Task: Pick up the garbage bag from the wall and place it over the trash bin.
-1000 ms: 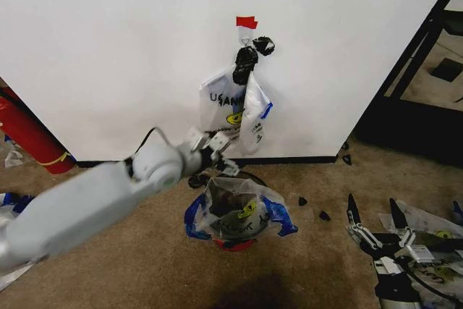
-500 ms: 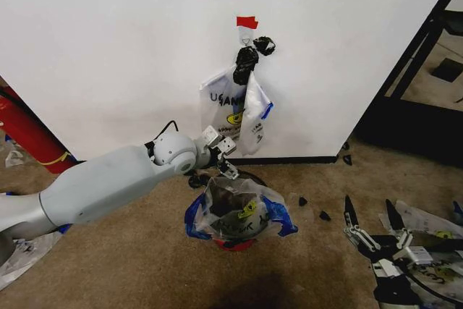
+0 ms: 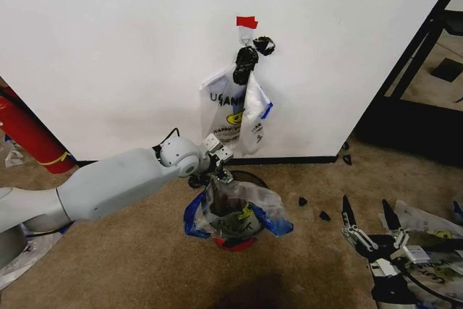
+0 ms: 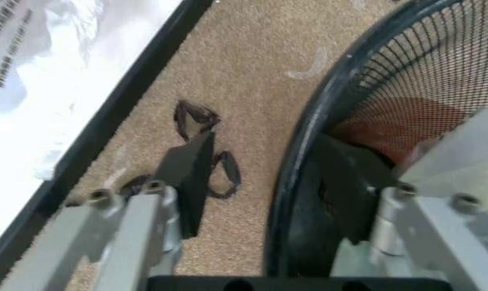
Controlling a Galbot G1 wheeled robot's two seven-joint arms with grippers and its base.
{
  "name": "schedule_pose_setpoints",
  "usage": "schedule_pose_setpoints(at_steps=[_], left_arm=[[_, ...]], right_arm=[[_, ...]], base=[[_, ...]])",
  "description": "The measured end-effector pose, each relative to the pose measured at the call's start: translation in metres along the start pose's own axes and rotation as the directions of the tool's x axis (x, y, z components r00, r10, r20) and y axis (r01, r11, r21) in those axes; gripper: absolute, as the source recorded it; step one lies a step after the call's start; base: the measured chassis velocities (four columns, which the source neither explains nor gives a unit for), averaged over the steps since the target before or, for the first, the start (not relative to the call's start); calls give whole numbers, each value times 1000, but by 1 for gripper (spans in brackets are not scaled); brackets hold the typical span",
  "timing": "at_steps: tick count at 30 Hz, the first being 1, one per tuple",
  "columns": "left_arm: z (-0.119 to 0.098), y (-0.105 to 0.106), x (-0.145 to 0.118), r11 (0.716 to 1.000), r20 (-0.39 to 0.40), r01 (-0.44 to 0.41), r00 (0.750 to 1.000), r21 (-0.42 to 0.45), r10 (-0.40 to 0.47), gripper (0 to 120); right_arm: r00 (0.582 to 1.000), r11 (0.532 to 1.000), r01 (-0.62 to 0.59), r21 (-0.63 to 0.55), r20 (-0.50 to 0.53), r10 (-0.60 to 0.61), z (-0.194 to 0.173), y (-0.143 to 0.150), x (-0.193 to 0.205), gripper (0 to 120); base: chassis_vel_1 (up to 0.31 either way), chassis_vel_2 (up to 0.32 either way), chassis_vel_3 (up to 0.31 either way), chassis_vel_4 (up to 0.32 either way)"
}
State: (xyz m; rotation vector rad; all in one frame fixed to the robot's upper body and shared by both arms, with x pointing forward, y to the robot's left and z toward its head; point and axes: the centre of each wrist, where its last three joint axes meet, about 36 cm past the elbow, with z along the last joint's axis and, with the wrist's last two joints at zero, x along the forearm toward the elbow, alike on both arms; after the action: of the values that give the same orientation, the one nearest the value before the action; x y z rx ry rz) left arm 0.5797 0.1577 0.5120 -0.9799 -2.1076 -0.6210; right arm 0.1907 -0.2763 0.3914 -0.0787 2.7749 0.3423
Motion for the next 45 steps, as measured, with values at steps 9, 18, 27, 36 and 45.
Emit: schedule_pose_setpoints(at_steps=[9,18,27,36,45], left_arm=[[-5,-7,2,999,21,-30,999,31,29,15],[-13,-16,23,986,98,-86,993,146,72,3],[15,-28,92,910,200,-43,979,413,-45,3],[95,-35,128,713,104,92,969,695,-226,3],[119,-75,121,524,61,108,953,845,-296,3]], right_arm=[[1000,1000,-9,-3,-9,9,4,0,2,100],[1000,1000,-13,-8,-15,13,4,1,2,100],[999,999,-15,-28,-43,14,3,3,-10,100],[997,999,-16,-35,-79,14,0,2,-22,100],[995,998,-18,-55,-102,12,-1,7,-28,100]], base=[[0,0,0,0],[0,0,0,0],[0,0,0,0],[0,0,0,0],[0,0,0,0]])
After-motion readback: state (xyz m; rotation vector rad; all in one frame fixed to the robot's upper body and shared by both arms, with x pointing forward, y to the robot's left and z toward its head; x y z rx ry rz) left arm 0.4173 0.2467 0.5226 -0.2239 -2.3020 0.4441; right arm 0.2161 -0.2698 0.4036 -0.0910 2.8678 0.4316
